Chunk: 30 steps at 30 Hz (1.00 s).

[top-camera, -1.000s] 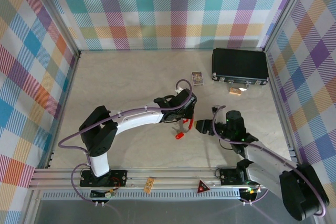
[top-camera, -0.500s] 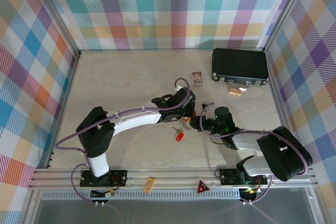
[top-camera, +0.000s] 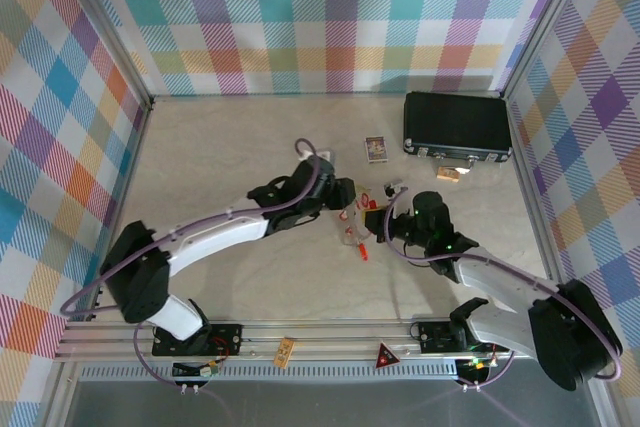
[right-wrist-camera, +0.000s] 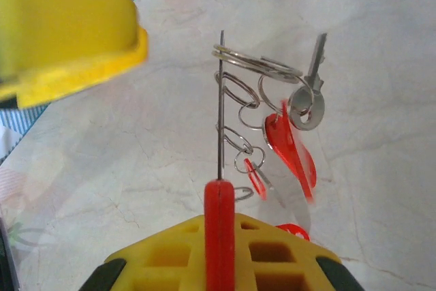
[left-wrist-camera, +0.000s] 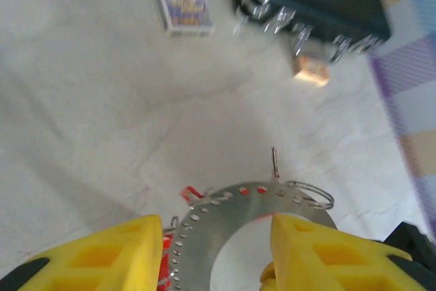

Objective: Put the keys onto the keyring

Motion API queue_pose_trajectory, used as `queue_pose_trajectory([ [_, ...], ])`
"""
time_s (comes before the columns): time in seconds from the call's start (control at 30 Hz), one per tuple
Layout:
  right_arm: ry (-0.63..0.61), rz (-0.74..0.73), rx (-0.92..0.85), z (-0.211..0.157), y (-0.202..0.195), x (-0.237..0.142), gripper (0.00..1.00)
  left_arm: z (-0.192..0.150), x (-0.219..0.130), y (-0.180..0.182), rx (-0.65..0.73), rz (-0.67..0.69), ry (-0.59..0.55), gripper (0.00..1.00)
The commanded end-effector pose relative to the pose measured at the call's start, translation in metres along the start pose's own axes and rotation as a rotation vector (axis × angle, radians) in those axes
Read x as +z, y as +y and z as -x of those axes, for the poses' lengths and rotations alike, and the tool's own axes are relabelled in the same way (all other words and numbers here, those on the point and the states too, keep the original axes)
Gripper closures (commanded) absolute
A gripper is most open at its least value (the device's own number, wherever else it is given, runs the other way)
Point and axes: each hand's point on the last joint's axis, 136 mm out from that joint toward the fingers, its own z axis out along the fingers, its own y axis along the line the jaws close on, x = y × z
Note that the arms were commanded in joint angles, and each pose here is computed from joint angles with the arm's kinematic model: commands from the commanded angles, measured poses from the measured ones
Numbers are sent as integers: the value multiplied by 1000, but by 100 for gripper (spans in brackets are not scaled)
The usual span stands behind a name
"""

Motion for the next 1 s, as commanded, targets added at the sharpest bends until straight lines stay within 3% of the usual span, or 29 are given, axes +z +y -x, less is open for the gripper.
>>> queue_pose_trajectory([
  [0.0, 42, -21, -86, 5, 7, -10, 100, 18, -16, -11, 18, -114, -89, 50],
  [0.1, 58, -28, -118, 15, 13, -18, 100, 20, -25, -12, 38, -172, -132, 46],
  [0.3, 53, -33, -146, 35, 26, -30, 100, 28, -43, -13, 93, -257, -187, 48],
  [0.53, 58, -38, 21, 49, 27, -21, 100, 18, -57, -32, 153, -405, -158, 54],
  [0.8, 58, 3, -8, 51, 36, -22, 100, 13, -56, -18, 218, -336, -153, 59],
  [0.97, 46, -5, 10, 54, 36, -25, 100, 4, -51, -23, 243, -376, -119, 63],
])
